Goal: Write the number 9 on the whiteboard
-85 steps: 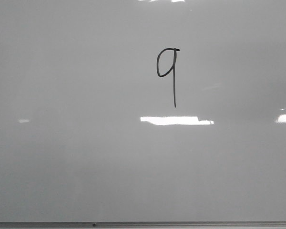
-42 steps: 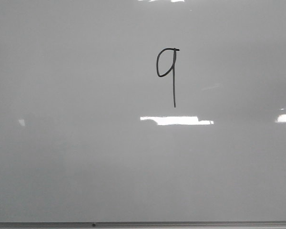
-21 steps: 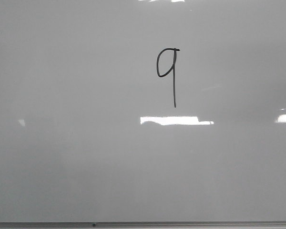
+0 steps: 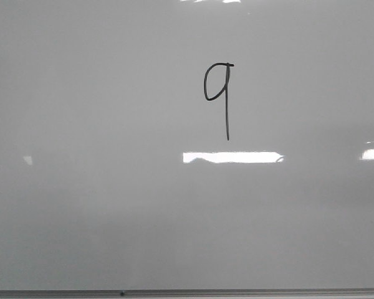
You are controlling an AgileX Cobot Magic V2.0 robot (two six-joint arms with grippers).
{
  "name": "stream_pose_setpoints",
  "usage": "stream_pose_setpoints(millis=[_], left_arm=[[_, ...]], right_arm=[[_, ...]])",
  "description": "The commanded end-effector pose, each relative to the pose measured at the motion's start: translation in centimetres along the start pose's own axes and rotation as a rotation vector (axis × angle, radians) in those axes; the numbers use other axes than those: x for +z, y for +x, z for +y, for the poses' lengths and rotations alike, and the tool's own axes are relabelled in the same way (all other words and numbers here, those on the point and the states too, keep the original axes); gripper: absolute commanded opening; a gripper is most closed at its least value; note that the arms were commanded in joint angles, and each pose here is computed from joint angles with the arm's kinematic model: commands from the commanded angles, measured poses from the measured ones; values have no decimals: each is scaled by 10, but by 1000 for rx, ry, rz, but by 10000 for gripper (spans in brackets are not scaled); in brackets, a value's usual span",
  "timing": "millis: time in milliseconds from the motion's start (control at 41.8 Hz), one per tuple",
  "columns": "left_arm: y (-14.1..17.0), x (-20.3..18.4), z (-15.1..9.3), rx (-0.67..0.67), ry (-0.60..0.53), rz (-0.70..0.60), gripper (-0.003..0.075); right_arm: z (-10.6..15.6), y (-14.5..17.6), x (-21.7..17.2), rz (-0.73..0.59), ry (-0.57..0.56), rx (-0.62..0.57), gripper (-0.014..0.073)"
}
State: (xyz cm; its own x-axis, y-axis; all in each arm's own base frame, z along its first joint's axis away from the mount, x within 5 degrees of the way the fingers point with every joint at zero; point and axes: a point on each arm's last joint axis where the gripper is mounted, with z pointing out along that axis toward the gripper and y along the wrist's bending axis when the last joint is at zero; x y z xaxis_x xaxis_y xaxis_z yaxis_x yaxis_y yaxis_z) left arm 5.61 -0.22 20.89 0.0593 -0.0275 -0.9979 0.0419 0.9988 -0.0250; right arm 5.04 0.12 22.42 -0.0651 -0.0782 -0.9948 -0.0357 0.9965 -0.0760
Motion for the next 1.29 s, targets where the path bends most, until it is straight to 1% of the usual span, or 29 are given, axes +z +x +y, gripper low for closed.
stream_pose_setpoints(millis=[0, 72, 120, 1267], left_arm=[[-9, -2, -1, -2, 6, -107, -19], [-9, -2, -1, -2, 6, -107, -19], [-9, -2, -1, -2, 6, -107, -19], [-8, -2, -1, -2, 6, -106, -19]], right_arm=[[0, 0, 2, -216, 19, -12, -79], [1, 9, 4, -239, 18, -1, -79], [1, 12, 4, -217, 17, 14, -79], [1, 12, 5, -213, 19, 28, -79]])
